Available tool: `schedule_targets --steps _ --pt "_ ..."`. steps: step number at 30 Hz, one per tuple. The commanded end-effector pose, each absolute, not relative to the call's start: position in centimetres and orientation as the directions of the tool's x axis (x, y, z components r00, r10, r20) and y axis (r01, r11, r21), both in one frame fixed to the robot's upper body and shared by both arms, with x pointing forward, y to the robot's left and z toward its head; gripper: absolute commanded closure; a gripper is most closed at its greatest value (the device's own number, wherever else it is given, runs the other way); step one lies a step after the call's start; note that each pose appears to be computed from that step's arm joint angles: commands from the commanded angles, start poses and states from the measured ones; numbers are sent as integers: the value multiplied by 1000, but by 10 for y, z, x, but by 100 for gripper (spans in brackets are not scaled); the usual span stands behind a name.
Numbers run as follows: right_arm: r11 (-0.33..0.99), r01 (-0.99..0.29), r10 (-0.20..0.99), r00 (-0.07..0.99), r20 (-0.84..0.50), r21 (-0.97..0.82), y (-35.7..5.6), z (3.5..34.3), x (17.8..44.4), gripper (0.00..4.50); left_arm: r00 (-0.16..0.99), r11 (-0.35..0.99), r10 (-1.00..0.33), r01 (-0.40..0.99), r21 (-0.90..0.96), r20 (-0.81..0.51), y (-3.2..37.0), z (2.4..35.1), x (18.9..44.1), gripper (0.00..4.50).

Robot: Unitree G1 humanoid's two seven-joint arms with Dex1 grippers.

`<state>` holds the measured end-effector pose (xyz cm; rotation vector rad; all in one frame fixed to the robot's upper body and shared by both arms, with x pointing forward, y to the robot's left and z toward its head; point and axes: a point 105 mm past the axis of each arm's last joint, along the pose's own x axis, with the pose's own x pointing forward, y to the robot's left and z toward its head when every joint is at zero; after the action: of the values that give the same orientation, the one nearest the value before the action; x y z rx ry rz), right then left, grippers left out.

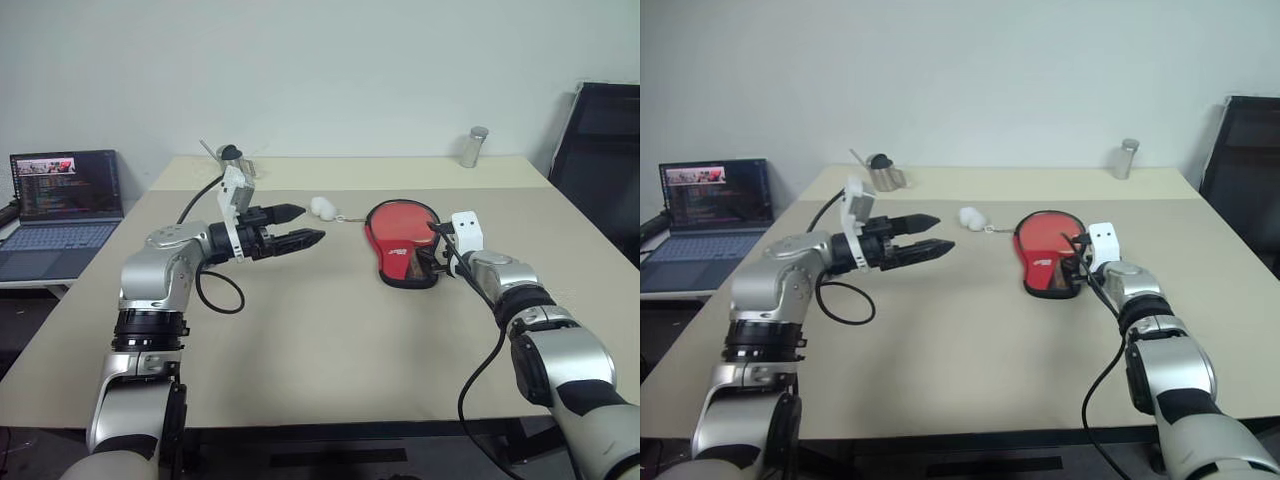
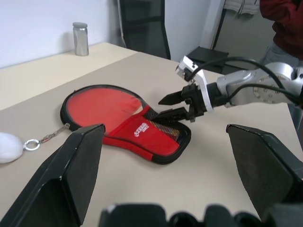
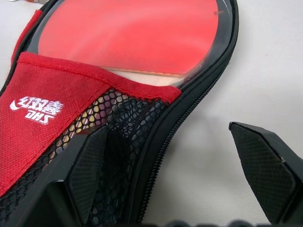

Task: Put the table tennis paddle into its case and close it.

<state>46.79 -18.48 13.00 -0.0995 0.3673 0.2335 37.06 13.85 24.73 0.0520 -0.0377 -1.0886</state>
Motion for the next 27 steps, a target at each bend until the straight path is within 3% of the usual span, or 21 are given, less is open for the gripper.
schedule_targets --steps 1,4,16,27 --pt "961 -272 241 898 -367 -36 -174 132 469 3 462 462 -886 877 128 37 140 265 364 0" --pt "958 -287 266 880 -394 5 -166 127 467 56 471 472 -881 872 129 35 141 265 365 0" --pt "966 -244 252 842 -477 80 -164 99 459 444 498 498 -866 857 133 31 147 265 366 0" --pt "970 -211 242 858 -453 119 -167 104 460 448 527 523 -850 842 133 11 160 262 367 0"
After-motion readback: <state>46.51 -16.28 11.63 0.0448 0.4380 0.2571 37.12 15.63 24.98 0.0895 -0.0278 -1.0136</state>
